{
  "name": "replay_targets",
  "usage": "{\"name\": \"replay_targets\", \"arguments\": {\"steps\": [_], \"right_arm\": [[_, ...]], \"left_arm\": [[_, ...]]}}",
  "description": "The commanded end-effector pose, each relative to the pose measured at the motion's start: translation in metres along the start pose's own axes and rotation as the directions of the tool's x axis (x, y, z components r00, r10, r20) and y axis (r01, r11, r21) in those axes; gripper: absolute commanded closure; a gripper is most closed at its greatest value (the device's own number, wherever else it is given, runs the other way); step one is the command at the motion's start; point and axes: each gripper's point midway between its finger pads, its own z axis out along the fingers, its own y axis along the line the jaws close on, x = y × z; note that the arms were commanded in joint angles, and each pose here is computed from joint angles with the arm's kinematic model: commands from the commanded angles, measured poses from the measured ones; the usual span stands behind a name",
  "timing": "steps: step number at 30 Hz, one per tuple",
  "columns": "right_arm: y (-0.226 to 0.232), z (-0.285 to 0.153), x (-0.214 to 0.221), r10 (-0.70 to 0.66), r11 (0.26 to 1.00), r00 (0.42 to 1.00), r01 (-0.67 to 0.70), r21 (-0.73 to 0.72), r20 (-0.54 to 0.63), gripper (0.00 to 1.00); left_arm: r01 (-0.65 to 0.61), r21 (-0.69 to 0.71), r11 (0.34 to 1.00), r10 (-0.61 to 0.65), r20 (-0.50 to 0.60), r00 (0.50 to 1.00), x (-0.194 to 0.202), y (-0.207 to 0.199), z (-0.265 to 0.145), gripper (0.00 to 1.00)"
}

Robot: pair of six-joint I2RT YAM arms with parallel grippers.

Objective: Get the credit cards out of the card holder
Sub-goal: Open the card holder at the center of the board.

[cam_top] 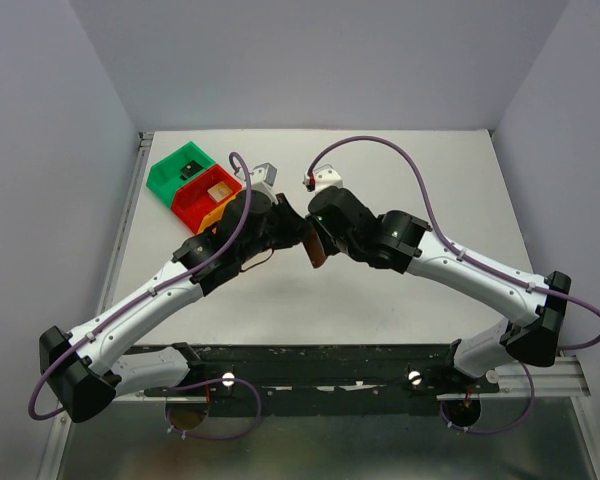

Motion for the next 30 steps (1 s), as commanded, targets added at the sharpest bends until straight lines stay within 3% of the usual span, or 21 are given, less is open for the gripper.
{"name": "replay_targets", "arguments": {"steps": [1,30], "right_arm": [[-0.018,0.002,0.013,-0.045,0.994,0.997,0.05,0.096,-0.058,1.0],[-0.035,-0.003,0.013,-0.074,0.984,0.995,0.083,0.159,-0.062,1.0]], "left_arm": [[0.013,0.049,0.999,-0.017,0.081,0.997,-0.02,-0.015,-0.013,1.0],[0.01,0.032,0.999,-0.013,0.099,0.995,-0.022,-0.008,-0.021,1.0]]}}
